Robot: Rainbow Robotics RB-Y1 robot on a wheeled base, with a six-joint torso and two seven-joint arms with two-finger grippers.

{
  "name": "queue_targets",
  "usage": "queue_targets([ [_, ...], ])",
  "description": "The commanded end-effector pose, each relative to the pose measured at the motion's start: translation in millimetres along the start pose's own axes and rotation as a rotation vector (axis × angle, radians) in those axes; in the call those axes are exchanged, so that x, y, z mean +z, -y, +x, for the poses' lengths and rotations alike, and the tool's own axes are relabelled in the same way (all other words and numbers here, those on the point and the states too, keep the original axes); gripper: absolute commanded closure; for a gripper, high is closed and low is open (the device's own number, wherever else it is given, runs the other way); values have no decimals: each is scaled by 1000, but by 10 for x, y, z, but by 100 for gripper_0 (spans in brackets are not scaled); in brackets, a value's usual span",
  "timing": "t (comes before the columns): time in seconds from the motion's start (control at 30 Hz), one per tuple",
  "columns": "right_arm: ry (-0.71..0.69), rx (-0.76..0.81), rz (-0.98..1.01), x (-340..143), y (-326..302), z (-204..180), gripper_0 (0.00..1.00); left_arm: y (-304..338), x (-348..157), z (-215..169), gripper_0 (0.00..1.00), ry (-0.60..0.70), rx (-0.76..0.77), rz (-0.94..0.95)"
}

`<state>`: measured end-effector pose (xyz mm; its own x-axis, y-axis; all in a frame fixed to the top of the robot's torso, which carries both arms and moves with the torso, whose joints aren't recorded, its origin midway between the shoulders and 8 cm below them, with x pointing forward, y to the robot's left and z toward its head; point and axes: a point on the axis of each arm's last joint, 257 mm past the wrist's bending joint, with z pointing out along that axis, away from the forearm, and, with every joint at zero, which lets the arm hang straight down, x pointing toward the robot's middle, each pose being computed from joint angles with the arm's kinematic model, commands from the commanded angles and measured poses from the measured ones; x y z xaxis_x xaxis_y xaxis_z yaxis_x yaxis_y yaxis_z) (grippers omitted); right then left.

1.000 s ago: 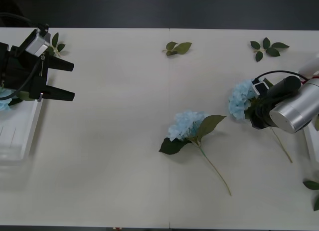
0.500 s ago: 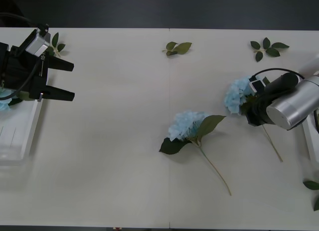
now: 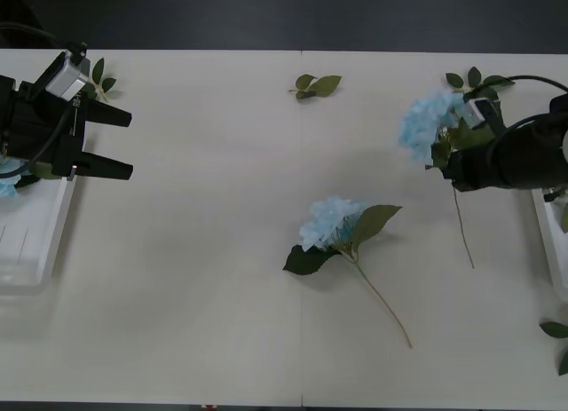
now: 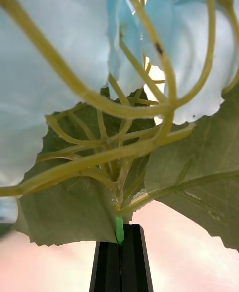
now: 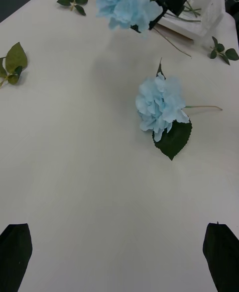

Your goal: Put the red flowers into the right box and the blue flowers into the left box

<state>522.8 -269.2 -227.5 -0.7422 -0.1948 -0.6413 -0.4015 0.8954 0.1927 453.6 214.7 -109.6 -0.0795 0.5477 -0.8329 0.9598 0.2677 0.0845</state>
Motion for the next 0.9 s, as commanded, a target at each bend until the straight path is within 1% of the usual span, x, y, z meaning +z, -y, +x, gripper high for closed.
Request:
queue_targets([
  [0.03, 109, -76, -185, -311, -487, -474, 100, -52, -73, -219, 0, 10, 80, -10],
  [0.13, 173, -148, -296, -418, -764, -608, 100, -52, -73, -219, 0, 10, 80, -10],
  [0.23, 244, -176, -399, -522, -1040, -749, 100, -52, -73, -219, 0, 10, 80, -10],
  [0.27, 277, -183, -436, -557, -1152, -822, 100, -70, -41, -323, 0, 49, 80, -16],
  [0.43, 398, -247, -557, -634, -1596, -1048, 100, -133, -125, -533, 0, 110, 103, -53],
  [0.67, 572, -309, -690, -714, -2250, -1406, 100, -56, -75, -488, 0, 89, 112, -26],
  [0.7, 585, -306, -703, -730, -2304, -1437, 100, -43, -73, -485, 0, 87, 103, -21],
  [0.9, 677, -241, -792, -772, -2694, -1648, 100, 99, -52, -451, 0, 80, -136, 44],
])
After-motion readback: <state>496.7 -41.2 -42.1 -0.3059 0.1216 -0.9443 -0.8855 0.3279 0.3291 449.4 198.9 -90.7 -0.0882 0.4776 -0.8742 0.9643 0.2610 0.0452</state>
